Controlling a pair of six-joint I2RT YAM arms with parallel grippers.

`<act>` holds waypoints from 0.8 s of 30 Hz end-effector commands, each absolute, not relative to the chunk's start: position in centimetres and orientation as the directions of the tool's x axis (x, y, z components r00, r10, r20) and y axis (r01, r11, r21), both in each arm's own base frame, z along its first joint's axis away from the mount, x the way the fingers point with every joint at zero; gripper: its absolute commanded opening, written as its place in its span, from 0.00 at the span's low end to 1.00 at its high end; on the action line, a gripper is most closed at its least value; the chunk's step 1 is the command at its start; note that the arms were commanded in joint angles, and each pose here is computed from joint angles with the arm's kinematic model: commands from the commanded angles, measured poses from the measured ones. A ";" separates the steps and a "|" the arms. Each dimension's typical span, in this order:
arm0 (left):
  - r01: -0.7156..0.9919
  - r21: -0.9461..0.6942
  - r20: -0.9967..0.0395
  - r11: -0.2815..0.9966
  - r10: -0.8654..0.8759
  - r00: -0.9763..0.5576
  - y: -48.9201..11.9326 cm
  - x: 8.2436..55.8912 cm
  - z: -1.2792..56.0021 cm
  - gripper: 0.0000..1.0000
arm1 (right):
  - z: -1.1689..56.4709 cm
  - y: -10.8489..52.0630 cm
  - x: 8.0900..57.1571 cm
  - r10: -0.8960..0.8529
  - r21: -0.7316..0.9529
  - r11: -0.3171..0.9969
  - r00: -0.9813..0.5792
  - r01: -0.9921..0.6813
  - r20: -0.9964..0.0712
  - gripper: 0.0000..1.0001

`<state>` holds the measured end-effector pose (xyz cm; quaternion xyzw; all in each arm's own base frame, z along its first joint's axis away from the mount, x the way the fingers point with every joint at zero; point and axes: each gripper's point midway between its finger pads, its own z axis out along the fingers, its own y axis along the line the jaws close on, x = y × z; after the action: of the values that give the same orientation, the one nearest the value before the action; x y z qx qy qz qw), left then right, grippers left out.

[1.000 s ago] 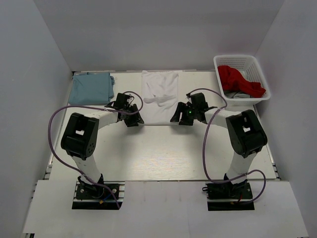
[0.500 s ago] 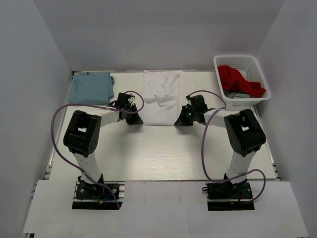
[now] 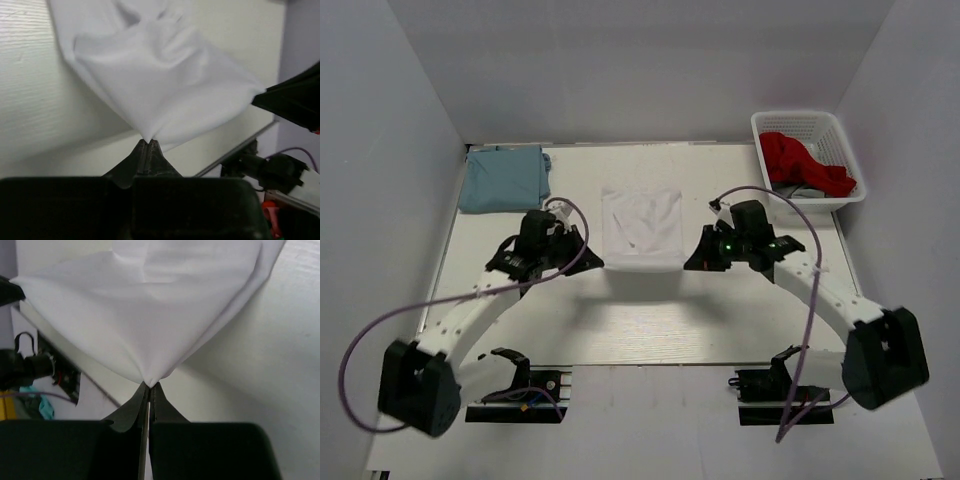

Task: Fold and stack the t-shirts
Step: Fold the long partially folded tshirt into a neat square

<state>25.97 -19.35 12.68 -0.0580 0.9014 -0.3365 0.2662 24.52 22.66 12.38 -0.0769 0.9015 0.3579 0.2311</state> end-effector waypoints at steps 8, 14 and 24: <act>0.196 -0.739 -0.445 0.645 -0.248 -0.861 -18.7 17.0 20.1 0.00 | 18.5 20.9 14.1 -0.128 0.710 0.592 -0.915 -0.380 -0.382 0.00; 0.187 -0.743 -0.452 0.643 -0.276 -0.848 -18.2 16.3 20.8 0.00 | 18.9 21.2 13.1 -0.163 0.742 0.555 -0.924 -0.375 -0.345 0.00; 0.168 -0.699 -0.523 0.695 -0.337 -0.783 -17.6 20.2 22.3 0.00 | 20.8 22.2 18.2 -0.091 0.686 0.598 -0.885 -0.416 -0.458 0.00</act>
<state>17.97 -18.28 19.85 -0.0395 0.8732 -0.4032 0.2709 15.69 21.96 19.57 -0.1455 0.8765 0.4349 0.1462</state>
